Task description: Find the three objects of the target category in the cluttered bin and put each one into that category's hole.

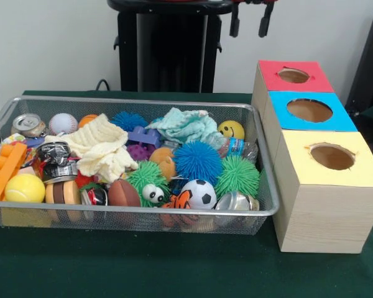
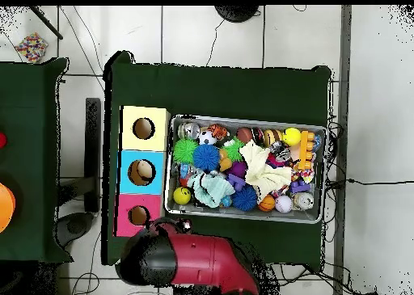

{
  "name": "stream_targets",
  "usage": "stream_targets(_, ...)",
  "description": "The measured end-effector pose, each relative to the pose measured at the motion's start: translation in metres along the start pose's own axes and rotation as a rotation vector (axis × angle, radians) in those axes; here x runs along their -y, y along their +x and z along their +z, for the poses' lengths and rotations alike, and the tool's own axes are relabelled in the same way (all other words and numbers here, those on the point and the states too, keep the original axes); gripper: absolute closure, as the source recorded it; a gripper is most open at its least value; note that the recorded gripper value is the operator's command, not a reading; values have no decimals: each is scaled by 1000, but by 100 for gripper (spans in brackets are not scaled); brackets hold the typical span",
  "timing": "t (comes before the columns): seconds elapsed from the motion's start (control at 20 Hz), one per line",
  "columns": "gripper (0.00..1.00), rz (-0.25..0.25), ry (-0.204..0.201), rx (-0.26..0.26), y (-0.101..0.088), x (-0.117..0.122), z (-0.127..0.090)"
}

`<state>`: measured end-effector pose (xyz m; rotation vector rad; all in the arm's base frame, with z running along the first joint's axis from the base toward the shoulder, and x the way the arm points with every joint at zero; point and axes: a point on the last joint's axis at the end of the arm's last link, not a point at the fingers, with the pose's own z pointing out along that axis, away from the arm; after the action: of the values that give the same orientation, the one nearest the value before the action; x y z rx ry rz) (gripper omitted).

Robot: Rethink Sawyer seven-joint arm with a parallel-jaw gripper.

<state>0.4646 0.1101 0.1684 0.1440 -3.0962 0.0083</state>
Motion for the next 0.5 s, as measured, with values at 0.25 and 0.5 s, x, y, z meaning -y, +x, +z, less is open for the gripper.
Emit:
stream_targets(0.25, 0, 11, 6, -20, -7, 18, 15)
stream_targets(0.5, 0, 25, 6, -18, -9, 28, 32)
